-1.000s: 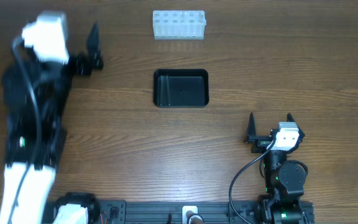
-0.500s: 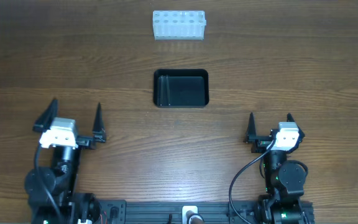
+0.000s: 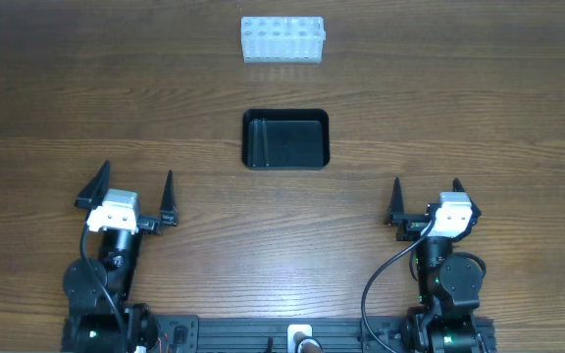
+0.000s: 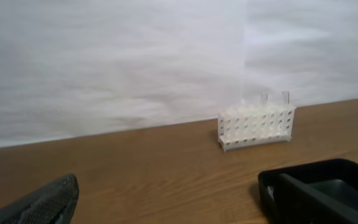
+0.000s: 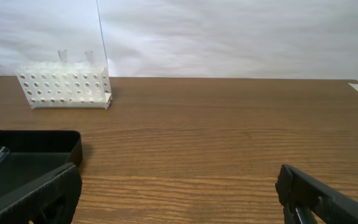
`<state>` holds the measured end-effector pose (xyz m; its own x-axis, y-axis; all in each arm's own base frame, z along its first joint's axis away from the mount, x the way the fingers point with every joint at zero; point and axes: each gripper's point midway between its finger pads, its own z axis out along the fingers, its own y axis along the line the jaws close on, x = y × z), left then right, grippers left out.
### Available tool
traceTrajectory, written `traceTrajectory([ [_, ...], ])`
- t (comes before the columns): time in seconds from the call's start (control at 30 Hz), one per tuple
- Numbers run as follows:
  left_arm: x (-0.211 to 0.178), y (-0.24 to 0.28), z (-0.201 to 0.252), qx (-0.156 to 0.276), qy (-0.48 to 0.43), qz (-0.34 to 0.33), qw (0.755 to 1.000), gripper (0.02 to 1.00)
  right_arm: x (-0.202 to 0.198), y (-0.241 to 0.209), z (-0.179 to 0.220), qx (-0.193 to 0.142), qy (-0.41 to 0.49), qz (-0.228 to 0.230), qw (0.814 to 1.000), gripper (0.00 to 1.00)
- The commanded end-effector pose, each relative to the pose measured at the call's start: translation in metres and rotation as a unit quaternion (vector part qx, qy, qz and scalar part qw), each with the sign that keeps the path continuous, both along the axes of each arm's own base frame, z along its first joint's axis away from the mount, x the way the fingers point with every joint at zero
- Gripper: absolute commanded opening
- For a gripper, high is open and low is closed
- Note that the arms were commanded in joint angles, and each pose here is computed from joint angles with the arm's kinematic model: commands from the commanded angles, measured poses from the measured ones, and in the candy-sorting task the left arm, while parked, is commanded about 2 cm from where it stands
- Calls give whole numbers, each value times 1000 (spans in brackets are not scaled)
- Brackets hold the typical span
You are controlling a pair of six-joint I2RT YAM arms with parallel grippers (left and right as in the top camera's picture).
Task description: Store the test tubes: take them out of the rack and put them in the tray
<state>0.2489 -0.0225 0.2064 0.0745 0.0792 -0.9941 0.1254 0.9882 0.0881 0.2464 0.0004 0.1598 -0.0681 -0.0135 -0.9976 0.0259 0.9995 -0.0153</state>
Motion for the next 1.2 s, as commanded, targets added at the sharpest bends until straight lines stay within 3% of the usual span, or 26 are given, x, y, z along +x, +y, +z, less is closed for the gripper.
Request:
traceTrajectory([
  [0.03,-1,-2,-7,8,-16,-6,1000,996,0,-3,-1,-4,-1,-7,1000,991],
  [0.47,-4,1,-47,6,64,-1,998,1000,0,-3,-1,-4,-1,-7,1000,993],
  [1.2,-4,1,-47,6,62,-1,998,1000,0,-3,-1,-4,-1,-7,1000,993],
])
